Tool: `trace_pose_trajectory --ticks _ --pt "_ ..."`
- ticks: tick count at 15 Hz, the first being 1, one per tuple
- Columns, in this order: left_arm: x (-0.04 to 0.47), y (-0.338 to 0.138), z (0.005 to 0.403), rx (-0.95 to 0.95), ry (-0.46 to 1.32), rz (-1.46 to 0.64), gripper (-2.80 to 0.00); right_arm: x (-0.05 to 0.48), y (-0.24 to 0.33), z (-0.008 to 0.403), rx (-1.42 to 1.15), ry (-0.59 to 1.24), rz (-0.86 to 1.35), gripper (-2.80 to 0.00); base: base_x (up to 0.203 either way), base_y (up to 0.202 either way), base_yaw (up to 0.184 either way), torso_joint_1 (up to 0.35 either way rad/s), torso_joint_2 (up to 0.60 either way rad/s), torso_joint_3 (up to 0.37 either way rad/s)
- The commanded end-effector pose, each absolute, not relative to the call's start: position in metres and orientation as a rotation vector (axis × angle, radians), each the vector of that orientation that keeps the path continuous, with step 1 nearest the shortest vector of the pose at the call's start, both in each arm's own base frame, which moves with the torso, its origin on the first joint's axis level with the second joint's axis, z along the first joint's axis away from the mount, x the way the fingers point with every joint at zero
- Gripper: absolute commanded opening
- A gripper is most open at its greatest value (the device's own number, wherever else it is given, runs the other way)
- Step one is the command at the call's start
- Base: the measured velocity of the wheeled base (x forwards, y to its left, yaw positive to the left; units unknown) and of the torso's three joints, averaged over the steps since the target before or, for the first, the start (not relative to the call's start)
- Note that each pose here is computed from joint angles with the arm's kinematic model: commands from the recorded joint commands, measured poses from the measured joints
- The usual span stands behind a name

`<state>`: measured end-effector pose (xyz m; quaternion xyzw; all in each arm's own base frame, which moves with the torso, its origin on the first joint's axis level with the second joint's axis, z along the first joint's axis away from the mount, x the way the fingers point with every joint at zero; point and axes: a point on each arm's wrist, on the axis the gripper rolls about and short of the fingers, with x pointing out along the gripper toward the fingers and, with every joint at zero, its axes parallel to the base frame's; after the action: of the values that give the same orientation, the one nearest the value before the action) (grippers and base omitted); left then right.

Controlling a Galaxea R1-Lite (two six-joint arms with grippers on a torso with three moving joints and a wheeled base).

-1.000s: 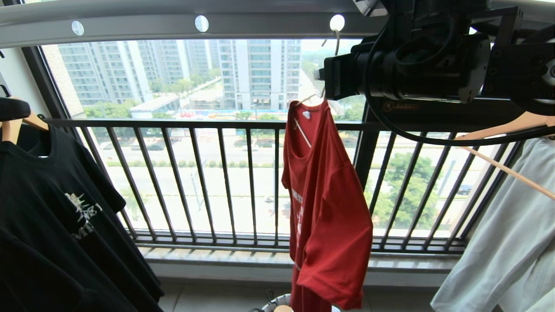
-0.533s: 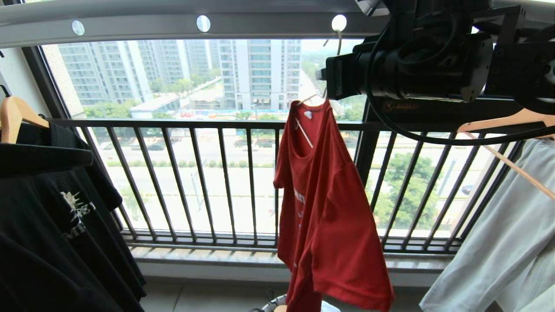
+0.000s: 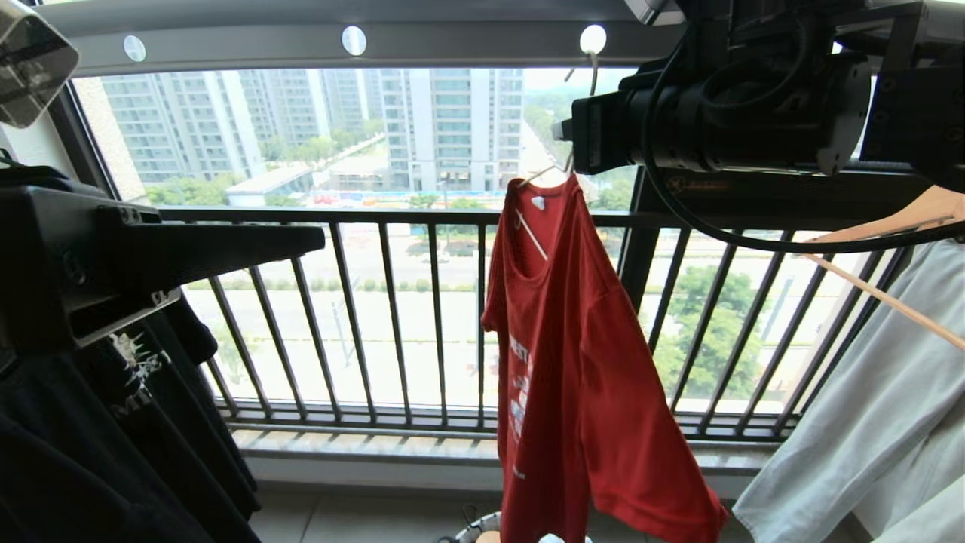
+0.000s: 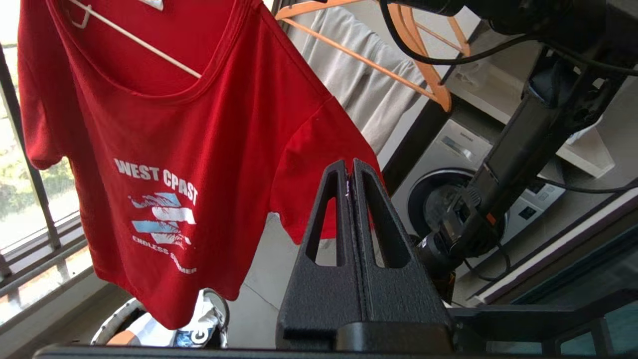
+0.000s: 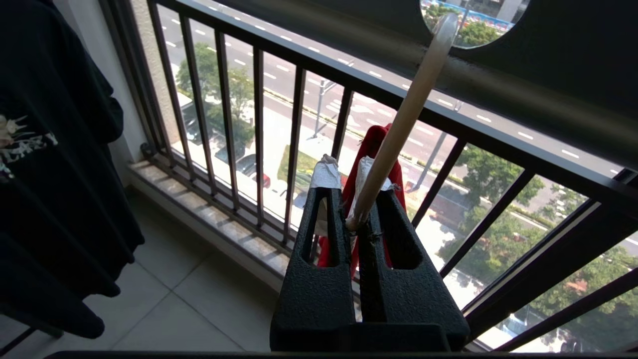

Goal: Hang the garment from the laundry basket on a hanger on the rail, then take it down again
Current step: Take the clothes off the clothes rack

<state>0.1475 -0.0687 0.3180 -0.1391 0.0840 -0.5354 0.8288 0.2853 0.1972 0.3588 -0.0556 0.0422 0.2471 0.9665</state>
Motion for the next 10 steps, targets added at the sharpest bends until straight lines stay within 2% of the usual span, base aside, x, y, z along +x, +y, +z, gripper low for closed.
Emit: trace_pose_trajectory --ticks 1,6,10 --pt "0.191 -0.085 0.315 -0.314 0.256 -1.177 -2.8 0.285 0.198 0.359 -0.114 0.087 0.502 -2.8 0.0 0.0 0.0 0.0 0.0 0.0" --pt "0.237 -0.103 0.303 -0.33 0.349 -1.31 -2.8 0.282 0.201 0.359 -0.113 0.083 0.524 -2.8 0.0 0.0 0.0 0.0 0.0 0.0" --pt "0.267 -0.117 0.294 -0.334 0.384 -1.338 -2.8 0.273 0.209 0.362 -0.112 0.076 0.56 -2.8 0.0 0.0 0.0 0.0 0.0 0.0"
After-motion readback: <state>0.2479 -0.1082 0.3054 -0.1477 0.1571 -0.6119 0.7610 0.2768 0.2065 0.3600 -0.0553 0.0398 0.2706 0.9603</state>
